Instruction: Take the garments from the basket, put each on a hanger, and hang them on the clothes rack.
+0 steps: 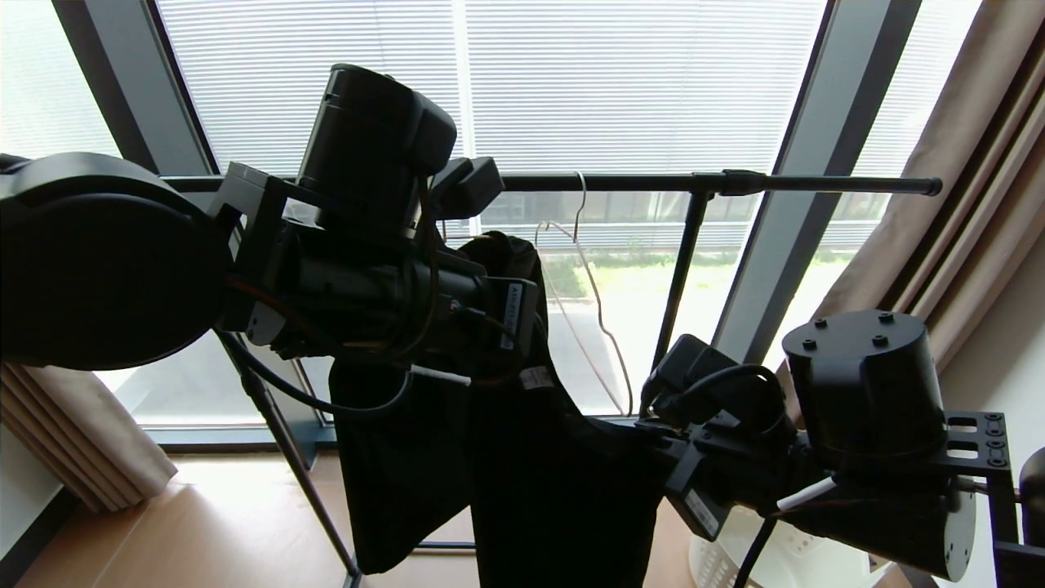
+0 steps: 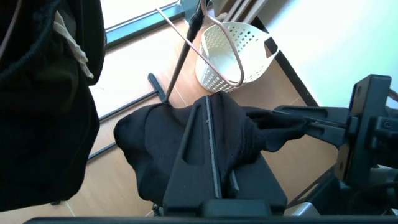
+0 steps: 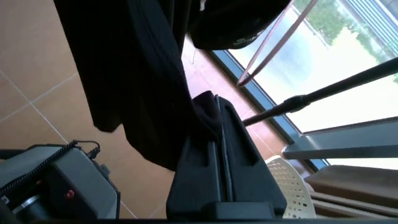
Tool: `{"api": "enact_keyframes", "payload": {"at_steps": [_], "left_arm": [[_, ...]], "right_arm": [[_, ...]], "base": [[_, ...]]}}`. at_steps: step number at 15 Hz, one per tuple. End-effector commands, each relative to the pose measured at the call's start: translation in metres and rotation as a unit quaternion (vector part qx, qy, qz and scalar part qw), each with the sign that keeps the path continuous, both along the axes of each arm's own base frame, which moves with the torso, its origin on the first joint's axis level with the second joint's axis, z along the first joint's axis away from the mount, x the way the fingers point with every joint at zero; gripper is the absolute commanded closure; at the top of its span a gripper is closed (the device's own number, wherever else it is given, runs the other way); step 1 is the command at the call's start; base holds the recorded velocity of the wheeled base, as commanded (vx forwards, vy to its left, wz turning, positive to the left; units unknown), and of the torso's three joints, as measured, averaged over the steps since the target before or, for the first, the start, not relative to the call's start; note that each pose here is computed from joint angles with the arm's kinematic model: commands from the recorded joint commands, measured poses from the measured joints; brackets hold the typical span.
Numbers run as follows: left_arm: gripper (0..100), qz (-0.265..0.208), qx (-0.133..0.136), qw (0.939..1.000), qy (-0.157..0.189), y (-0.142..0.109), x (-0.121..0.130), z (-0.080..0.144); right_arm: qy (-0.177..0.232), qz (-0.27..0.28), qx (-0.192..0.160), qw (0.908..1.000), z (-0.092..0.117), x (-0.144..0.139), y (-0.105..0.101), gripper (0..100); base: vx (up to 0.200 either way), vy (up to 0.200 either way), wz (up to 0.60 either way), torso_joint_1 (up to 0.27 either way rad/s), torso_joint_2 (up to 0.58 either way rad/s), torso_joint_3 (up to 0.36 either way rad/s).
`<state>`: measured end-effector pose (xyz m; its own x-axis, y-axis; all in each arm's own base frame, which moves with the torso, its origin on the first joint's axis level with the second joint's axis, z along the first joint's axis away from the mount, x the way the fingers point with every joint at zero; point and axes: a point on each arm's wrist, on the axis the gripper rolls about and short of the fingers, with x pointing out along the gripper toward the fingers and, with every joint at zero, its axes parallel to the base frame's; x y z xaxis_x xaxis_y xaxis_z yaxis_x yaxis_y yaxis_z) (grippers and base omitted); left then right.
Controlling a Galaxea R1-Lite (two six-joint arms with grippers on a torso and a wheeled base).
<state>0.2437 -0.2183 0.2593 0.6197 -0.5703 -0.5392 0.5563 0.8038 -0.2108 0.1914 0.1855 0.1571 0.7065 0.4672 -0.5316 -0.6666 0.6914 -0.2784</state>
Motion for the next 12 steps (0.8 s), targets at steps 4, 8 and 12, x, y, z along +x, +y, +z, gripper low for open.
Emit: {"api": "enact_keyframes", "payload": {"at_steps": [4, 8, 12], "left_arm": [[100, 0.001, -0.002, 1.0000, -0.003, 0.000, 0.001, 0.001], [100, 0.006, -0.003, 1.0000, -0.007, 0.000, 0.003, 0.003], [100, 0.008, -0.009, 0.9998, -0.014, 0.001, 0.004, 0.008]], "right_arm": [[0.015, 0.023, -0.016, 0.9995, -0.012, 0.001, 0.001, 0], [0.011, 0.061, 0.016, 0.9979, -0.015, -0.002, 0.000, 0], [-0.003, 0.113, 0.024, 0.9933, -0.023, 0.000, -0.010, 0]], "base": [[0.000, 0.000, 0.00, 0.000, 0.00, 0.000], [0.000, 0.000, 0.00, 0.000, 0.00, 0.000], [0.000, 0.000, 0.00, 0.000, 0.00, 0.000]]}}
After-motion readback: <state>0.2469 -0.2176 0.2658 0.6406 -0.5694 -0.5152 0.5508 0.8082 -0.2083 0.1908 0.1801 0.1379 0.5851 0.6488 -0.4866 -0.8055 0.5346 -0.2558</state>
